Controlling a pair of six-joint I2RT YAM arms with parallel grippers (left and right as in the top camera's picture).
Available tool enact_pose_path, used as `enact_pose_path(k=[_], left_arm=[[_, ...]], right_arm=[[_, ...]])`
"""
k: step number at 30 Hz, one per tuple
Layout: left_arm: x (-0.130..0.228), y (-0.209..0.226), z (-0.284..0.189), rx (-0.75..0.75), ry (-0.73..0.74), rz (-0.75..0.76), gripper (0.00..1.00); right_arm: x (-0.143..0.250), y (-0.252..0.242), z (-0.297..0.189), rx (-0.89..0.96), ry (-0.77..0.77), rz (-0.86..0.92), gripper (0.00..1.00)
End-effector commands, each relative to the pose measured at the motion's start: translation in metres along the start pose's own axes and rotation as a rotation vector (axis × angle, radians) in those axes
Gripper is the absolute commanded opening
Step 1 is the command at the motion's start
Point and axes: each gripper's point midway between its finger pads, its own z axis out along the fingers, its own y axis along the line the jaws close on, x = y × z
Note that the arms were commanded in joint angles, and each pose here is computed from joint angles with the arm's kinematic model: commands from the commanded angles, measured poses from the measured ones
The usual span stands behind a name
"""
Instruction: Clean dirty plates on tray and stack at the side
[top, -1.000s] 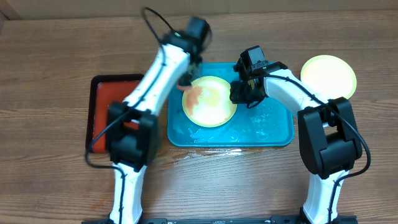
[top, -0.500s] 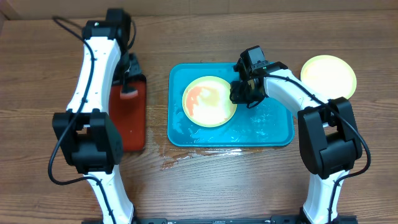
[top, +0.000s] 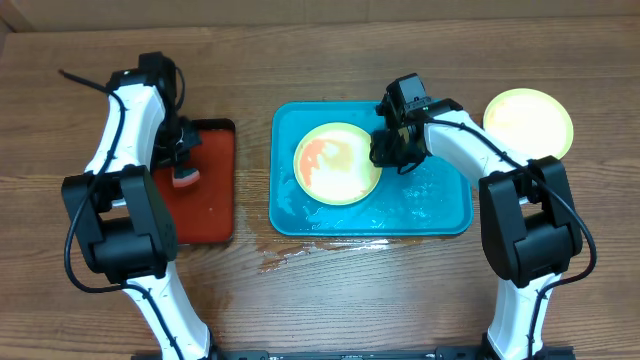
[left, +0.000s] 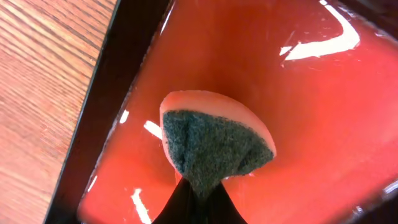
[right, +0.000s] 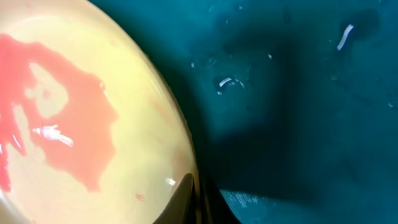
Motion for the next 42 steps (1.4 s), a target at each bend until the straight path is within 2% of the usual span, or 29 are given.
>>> enact_pose_path(k=[1,3,4,5,7,8,13,21,26,27,32,38,42], left_arm=[[0.008,-0.009,0.012,0.043,0.026,-0.013,0.04],[0.01,-0.015,0.016,0.07,0.03,-0.012,0.04],[0.011,-0.017,0.018,0.078,0.03,-0.012,0.08],[0.011,-0.017,0.019,0.081,0.029,-0.013,0.19],[0.01,-0.017,0.02,0.08,0.025,-0.013,0.5],[0.01,-0.017,0.02,0.081,0.023,-0.012,0.55],[0.01,-0.017,0.02,0.081,0.027,-0.003,0.58],[-0.001,-0.017,-0.004,0.089,0.008,-0.005,0.58],[-0.019,-0.019,-0.037,0.114,-0.045,-0.014,0.68],[-0.022,-0.019,-0.043,0.119,-0.054,-0.015,0.69],[-0.03,-0.02,-0.056,0.133,-0.083,-0.02,1.0],[-0.028,-0.02,-0.054,0.13,-0.077,-0.019,1.0],[-0.028,-0.02,-0.054,0.13,-0.077,-0.019,1.0]], right_arm=[[-0.029,0.002,-0.021,0.037,-0.063,-0.066,0.04],[-0.037,-0.001,-0.033,0.101,-0.077,-0.092,0.04],[-0.041,-0.004,-0.039,0.134,-0.084,-0.102,0.04],[-0.044,-0.005,-0.045,0.169,-0.092,-0.108,0.04],[-0.05,-0.002,-0.057,0.215,-0.101,-0.152,0.04],[-0.054,0.001,-0.064,0.235,-0.106,-0.182,0.04],[-0.073,0.008,-0.103,0.426,-0.179,-0.257,0.04],[-0.094,0.031,-0.172,0.916,-0.311,-0.5,0.04],[-0.094,0.061,-0.203,1.186,-0.344,-0.675,0.04],[-0.094,0.069,-0.207,1.215,-0.352,-0.701,0.04],[-0.093,0.11,-0.219,1.301,-0.417,-0.796,0.04],[-0.091,0.14,-0.226,1.351,-0.44,-0.888,0.04],[-0.092,0.143,-0.228,1.357,-0.461,-0.874,0.04]])
